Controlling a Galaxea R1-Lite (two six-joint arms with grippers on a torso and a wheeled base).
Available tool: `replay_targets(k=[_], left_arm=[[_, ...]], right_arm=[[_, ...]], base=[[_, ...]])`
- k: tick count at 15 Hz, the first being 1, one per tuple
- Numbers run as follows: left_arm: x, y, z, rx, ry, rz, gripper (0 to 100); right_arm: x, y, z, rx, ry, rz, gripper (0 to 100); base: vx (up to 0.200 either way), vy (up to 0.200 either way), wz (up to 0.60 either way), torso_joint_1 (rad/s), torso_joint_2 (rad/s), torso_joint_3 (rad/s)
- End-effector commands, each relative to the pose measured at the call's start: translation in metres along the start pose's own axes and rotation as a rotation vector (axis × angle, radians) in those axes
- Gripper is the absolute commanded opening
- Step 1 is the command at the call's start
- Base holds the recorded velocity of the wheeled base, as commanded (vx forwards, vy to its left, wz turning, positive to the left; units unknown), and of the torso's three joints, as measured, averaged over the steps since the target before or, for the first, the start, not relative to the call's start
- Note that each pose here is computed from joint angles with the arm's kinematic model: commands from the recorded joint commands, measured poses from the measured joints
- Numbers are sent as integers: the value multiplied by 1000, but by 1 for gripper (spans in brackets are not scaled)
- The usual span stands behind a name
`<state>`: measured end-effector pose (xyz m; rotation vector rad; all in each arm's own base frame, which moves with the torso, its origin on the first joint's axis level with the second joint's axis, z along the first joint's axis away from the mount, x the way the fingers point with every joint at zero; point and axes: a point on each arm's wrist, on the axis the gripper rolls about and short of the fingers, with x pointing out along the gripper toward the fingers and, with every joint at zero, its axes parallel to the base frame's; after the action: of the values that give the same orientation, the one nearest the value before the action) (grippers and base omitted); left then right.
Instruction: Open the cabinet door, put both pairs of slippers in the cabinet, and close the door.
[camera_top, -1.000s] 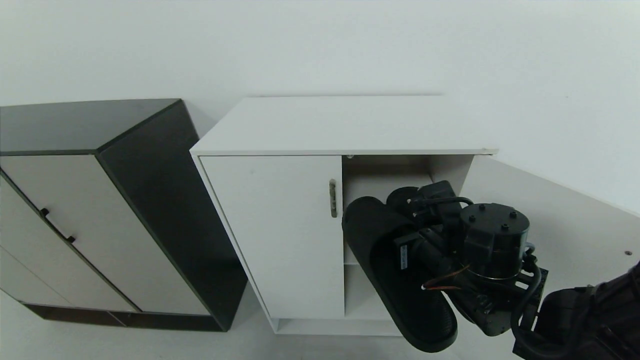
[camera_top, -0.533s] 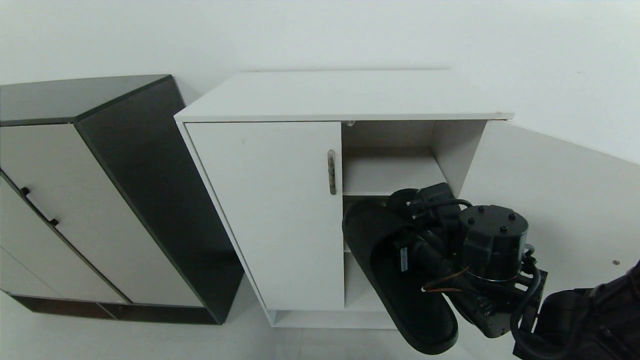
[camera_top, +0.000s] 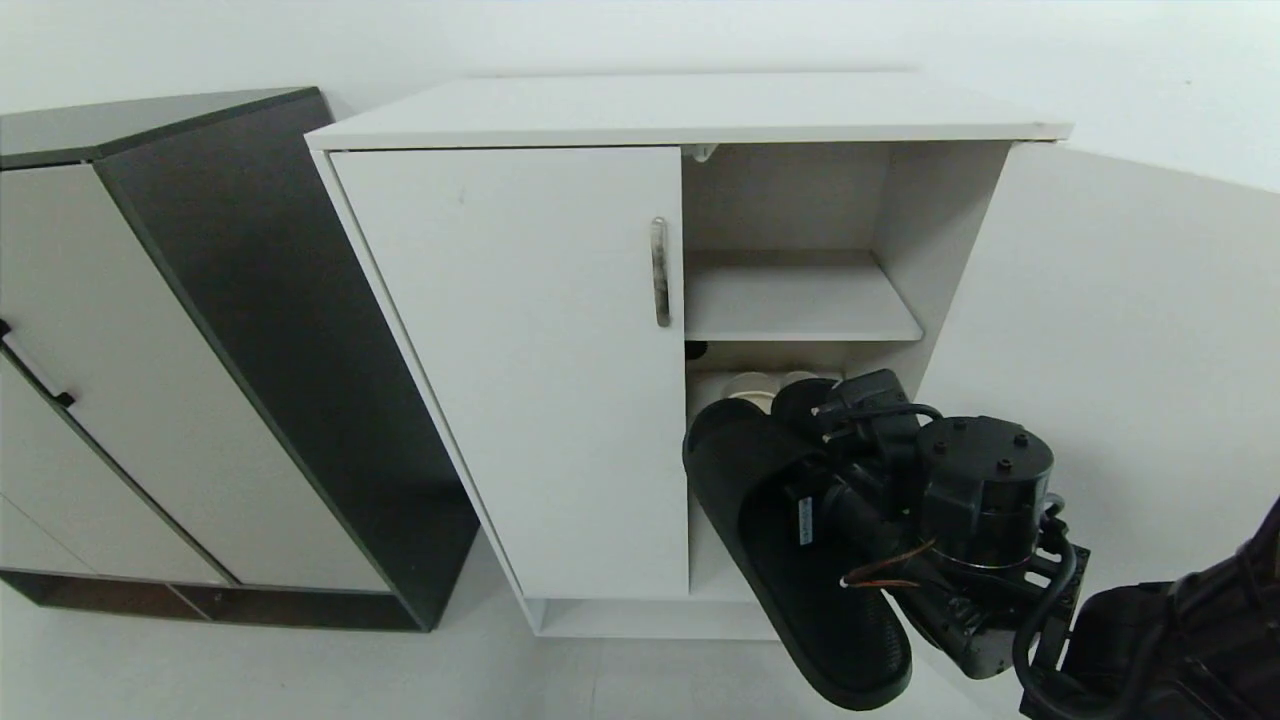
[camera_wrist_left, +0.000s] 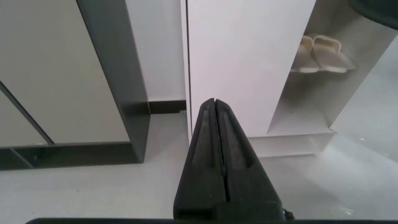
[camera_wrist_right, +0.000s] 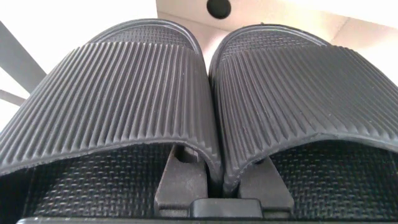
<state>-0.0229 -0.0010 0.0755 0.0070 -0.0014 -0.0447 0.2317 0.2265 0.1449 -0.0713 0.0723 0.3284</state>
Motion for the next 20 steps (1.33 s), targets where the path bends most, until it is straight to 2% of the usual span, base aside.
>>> replay_targets(k=[1, 5, 9, 11, 17, 19, 20], left_arm=[[0, 0, 0, 1, 1, 0, 0], [0, 0, 0, 1, 1, 0, 0], [0, 0, 0, 1, 1, 0, 0], [0, 0, 0, 1, 1, 2, 0], [0, 0, 0, 1, 1, 0, 0], [0, 0, 0, 1, 1, 0, 0], [0, 0, 0, 2, 1, 2, 0]], right_arm=[[2, 1, -3, -4, 5, -1, 0], [3, 1, -3, 1, -1, -3, 0], [5, -2, -2, -5, -5, -14, 0], [5, -2, -1, -2, -11, -15, 0], [9, 0, -4, -18, -47, -5, 0], [10, 2, 0, -33, -53, -16, 0], [13, 6, 7, -30, -35, -61, 0]], base=[[0, 0, 0, -32, 432, 388], [0, 0, 0, -18, 273, 254], [0, 0, 0, 1, 16, 10], [0, 0, -600, 0, 2, 0], [0, 0, 0, 0, 0, 0], [0, 0, 0, 0, 0, 0], [0, 0, 0, 0, 0, 0]])
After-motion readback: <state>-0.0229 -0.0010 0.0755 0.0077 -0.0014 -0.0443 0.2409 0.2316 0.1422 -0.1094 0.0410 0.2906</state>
